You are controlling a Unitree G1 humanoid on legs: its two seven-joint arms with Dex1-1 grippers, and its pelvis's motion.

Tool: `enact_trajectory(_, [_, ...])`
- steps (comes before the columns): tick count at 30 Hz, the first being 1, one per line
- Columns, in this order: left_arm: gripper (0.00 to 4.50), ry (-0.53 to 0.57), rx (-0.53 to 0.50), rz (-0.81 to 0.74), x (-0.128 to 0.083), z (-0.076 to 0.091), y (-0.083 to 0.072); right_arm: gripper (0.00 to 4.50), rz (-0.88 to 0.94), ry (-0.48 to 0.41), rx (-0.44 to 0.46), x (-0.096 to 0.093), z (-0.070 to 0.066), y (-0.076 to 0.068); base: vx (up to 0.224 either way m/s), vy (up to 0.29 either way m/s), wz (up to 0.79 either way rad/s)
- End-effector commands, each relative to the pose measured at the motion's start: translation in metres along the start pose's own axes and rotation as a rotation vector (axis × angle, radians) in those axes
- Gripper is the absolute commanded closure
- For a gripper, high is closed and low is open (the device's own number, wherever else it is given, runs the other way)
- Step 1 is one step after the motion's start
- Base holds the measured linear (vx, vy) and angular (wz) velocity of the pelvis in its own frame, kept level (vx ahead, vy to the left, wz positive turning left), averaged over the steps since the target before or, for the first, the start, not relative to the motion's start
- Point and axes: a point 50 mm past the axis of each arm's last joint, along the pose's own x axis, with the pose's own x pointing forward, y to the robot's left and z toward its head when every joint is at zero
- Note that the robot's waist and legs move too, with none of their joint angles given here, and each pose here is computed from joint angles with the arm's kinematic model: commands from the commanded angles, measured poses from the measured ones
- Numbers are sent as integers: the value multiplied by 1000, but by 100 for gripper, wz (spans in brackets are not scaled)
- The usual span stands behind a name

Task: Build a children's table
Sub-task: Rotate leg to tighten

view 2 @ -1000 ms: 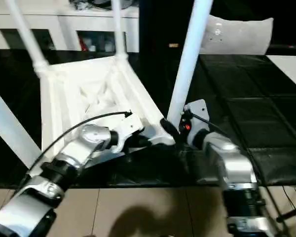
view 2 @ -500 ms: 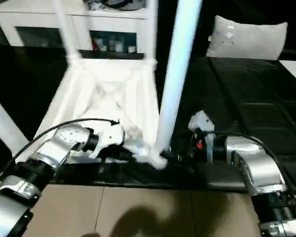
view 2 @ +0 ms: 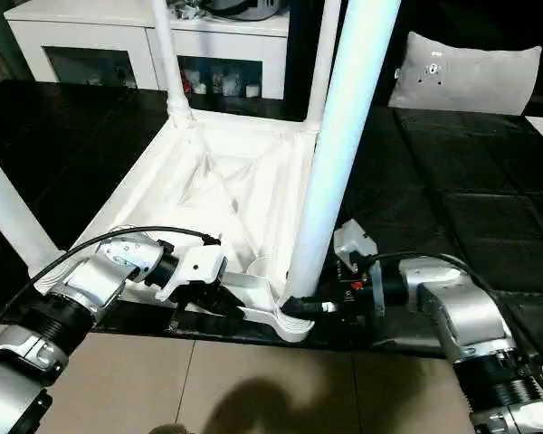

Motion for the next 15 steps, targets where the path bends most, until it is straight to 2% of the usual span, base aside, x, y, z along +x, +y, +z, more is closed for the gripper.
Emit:
enact_trajectory(1, [450,15,29,-71,6,3,-5,187,22,-14,1,-1,1,3,0,0,0])
enact_trajectory(5, [450,-23,-3,-46,6,4,-3,223,39,-46,17,1,2,8,0,0,0])
enact_trajectory(7, [450,-58,-37,0,8,7,0,229,10,-100,39,5,5,9,0,0,0])
enact_trajectory(9, [450,-84,-84,77,9,9,6,235,-87,-136,58,10,7,6,0,0,0])
enact_trajectory(10, [450,-87,-125,149,11,11,11,236,-215,-143,65,15,7,-3,0,0,0])
enact_trajectory(11, [450,-87,-125,149,11,11,11,236,-215,-143,65,15,7,-3,0,0,0])
enact_trajectory(13, [450,-84,-169,243,14,12,18,239,-359,-126,100,20,6,-13,0,0,0])
enact_trajectory(15, [450,-84,-178,263,15,13,19,241,-388,-118,110,21,5,-15,0,0,0])
